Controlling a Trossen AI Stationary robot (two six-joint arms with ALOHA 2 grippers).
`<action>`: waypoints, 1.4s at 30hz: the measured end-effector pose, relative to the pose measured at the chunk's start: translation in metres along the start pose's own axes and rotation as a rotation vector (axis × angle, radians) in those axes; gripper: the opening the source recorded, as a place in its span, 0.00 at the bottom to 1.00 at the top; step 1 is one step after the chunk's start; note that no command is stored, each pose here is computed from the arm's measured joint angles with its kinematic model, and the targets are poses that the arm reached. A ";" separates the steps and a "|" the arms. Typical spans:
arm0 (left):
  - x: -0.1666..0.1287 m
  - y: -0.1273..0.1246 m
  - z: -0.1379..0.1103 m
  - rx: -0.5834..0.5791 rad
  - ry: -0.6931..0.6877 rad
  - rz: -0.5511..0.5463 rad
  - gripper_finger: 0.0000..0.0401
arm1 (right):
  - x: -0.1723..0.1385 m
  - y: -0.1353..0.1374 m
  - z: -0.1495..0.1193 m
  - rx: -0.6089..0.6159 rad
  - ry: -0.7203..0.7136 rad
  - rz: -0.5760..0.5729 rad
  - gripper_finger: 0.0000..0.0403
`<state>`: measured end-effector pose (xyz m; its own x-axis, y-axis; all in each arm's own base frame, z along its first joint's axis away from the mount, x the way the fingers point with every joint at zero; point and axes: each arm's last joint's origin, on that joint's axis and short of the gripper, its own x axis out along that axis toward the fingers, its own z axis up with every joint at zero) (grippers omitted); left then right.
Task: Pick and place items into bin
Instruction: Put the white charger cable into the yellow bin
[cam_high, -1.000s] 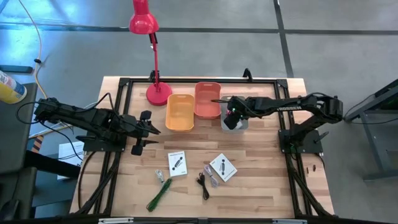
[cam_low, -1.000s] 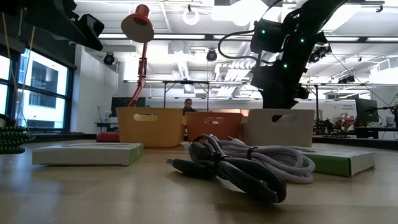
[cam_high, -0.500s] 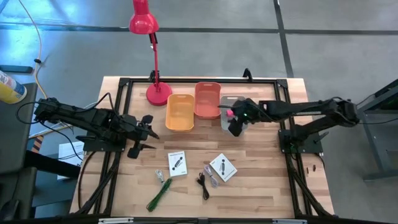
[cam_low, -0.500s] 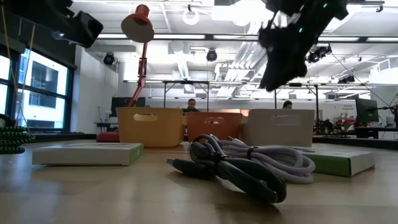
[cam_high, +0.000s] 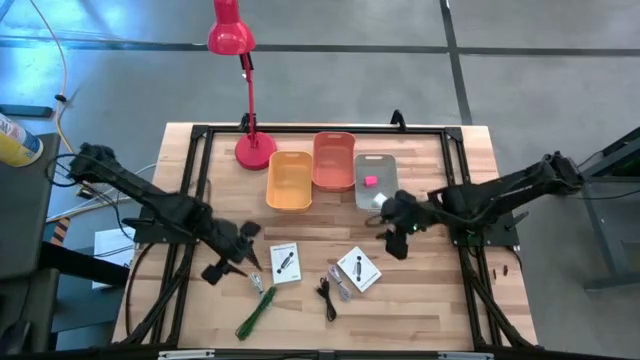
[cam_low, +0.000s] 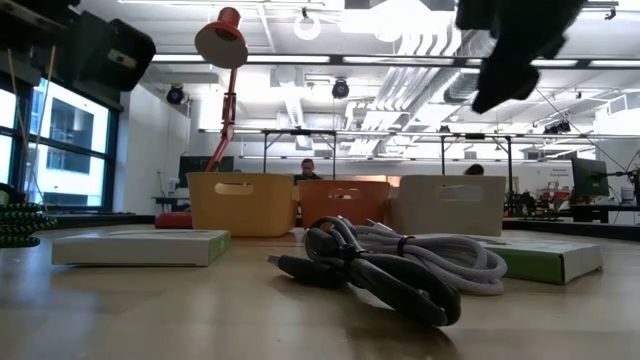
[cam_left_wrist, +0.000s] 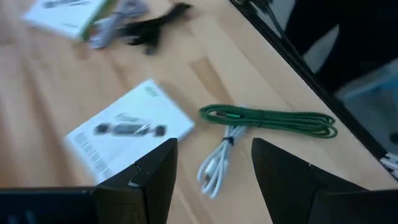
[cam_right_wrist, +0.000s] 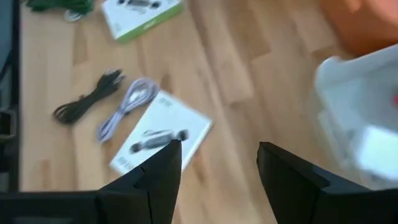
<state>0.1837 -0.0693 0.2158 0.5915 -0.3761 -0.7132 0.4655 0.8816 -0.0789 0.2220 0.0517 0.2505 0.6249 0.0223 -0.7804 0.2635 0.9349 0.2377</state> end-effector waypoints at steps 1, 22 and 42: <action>0.008 -0.002 0.000 0.014 0.018 -0.003 0.48 | -0.001 0.005 -0.003 0.002 0.004 0.003 0.49; 0.076 -0.012 -0.004 0.183 0.281 0.039 0.48 | -0.037 0.058 -0.097 0.117 0.093 -0.135 0.49; 0.100 -0.011 -0.016 0.128 0.356 0.008 0.48 | -0.041 0.059 -0.103 0.111 0.065 -0.152 0.49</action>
<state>0.2274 -0.1122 0.1345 0.3395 -0.2269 -0.9128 0.5535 0.8329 -0.0011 0.1367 0.1425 0.2370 0.5236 -0.0900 -0.8472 0.4333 0.8843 0.1739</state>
